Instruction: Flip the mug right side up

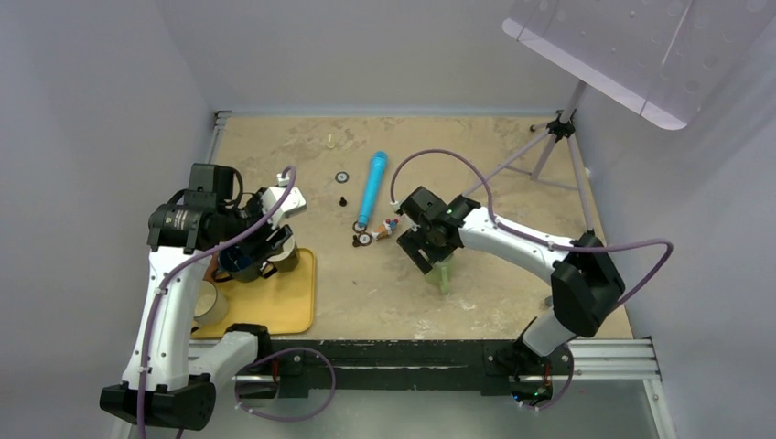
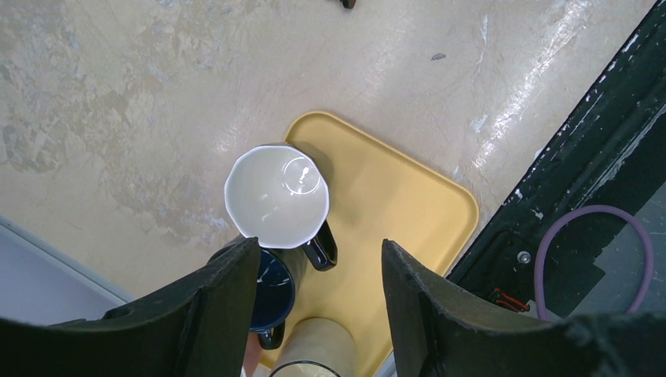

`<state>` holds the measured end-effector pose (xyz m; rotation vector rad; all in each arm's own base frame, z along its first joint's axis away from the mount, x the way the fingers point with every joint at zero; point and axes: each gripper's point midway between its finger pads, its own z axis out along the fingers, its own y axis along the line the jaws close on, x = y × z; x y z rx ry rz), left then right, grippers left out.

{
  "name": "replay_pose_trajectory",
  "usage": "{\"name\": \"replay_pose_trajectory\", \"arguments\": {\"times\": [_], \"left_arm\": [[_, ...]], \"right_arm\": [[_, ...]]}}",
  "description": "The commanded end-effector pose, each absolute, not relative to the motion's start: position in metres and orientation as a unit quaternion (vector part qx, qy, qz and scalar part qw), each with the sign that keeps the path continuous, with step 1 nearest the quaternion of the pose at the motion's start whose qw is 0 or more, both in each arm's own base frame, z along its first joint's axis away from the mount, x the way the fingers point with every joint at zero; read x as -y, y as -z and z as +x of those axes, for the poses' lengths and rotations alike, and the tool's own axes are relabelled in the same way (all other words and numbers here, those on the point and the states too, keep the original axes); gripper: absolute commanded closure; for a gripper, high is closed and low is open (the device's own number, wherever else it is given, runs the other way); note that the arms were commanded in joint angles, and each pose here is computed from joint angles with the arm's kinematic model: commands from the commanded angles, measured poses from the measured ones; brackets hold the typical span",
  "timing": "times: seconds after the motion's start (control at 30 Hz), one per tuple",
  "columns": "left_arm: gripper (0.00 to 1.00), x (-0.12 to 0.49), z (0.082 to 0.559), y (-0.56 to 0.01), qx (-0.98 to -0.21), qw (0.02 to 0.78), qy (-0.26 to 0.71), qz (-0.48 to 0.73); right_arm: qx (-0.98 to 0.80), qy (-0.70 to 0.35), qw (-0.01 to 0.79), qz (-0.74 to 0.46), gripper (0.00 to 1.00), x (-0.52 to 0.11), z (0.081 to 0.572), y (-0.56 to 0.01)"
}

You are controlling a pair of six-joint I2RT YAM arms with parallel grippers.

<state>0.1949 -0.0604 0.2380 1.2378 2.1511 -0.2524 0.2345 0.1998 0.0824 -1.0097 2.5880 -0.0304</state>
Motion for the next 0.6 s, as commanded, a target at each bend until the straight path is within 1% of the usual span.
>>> {"name": "replay_pose_trajectory", "arguments": {"times": [0.0, 0.03, 0.07, 0.17, 0.3, 0.43, 0.5, 0.57], "left_arm": [[0.38, 0.063, 0.195, -0.242, -0.805, 0.333, 0.092, 0.482], [0.38, 0.063, 0.196, -0.242, -0.805, 0.333, 0.093, 0.482], [0.38, 0.064, 0.196, -0.243, -0.804, 0.335, 0.095, 0.482], [0.38, 0.066, 0.196, -0.243, -0.803, 0.335, 0.101, 0.483], [0.38, 0.064, 0.192, -0.24, -0.8, 0.331, 0.098, 0.491], [0.38, 0.063, 0.189, -0.237, -0.795, 0.336, 0.091, 0.497], [0.38, 0.065, 0.188, -0.238, -0.793, 0.338, 0.094, 0.498], [0.38, 0.067, 0.188, -0.238, -0.794, 0.339, 0.102, 0.495]], "right_arm": [[-0.944, 0.073, 0.273, -0.171, 0.13, -0.176, 0.256, -0.139], [-0.944, 0.071, 0.287, -0.147, 0.04, -0.173, 0.257, -0.148], [-0.944, 0.064, 0.296, -0.133, 0.02, -0.173, 0.256, -0.154], [-0.949, 0.041, 0.297, -0.098, 0.02, -0.173, 0.247, -0.158], [-0.962, 0.006, 0.271, -0.041, 0.02, -0.17, 0.221, -0.143], [-0.965, -0.022, 0.259, -0.017, 0.02, -0.171, 0.194, -0.131], [-0.964, -0.023, 0.265, -0.017, 0.02, -0.171, 0.19, -0.124], [-0.962, -0.026, 0.27, -0.016, 0.06, -0.172, 0.192, -0.113]]}}
